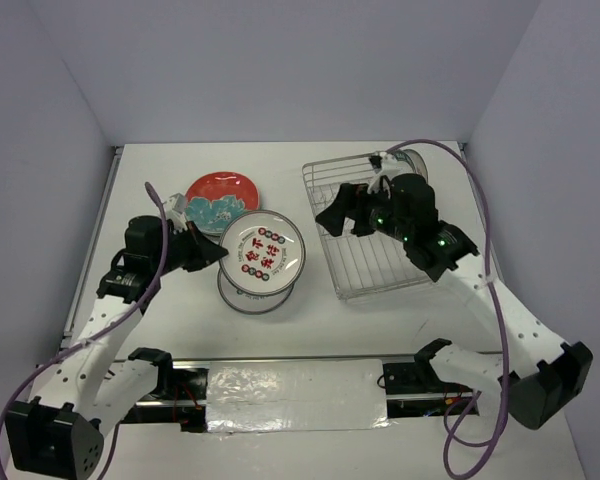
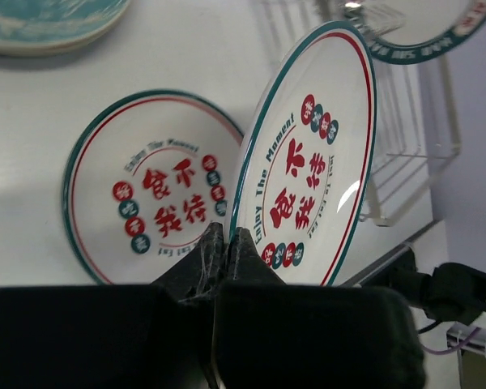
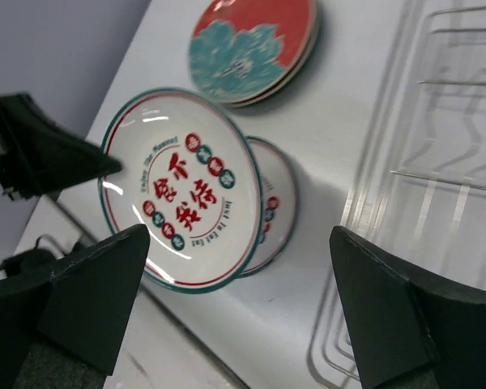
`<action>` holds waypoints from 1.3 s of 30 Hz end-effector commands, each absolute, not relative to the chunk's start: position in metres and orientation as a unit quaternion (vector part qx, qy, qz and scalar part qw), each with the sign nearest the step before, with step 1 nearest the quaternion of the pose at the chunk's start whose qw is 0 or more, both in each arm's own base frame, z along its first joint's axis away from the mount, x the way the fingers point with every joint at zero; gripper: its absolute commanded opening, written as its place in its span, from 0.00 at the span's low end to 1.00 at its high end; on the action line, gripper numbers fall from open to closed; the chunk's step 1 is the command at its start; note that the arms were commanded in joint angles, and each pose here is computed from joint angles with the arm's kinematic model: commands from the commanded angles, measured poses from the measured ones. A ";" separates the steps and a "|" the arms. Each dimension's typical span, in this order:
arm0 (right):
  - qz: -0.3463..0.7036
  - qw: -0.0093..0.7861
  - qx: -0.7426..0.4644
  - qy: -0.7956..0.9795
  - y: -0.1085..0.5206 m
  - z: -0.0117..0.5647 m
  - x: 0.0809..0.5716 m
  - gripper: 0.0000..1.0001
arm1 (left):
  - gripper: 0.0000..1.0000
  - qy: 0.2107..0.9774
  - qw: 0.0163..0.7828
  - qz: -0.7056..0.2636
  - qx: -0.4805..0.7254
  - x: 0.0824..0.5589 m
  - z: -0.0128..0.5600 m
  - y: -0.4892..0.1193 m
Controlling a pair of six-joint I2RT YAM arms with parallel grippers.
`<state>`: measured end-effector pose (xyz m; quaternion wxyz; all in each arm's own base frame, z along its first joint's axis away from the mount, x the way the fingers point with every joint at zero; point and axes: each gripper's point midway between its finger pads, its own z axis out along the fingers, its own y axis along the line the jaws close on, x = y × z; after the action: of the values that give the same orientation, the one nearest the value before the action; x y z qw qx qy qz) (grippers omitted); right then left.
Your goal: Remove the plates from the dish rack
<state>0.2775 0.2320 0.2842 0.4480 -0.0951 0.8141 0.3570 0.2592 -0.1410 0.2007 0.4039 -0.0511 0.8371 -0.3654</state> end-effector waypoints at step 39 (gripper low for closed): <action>-0.171 0.445 -0.020 0.879 0.024 0.256 0.440 0.64 | 1.00 0.851 0.472 -0.224 -0.052 0.243 0.224 -0.090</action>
<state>0.4271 0.0433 0.2259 0.4195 -0.0217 0.9008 -0.1100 0.2483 -0.0813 0.2085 0.4579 -0.1049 0.8575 -0.2099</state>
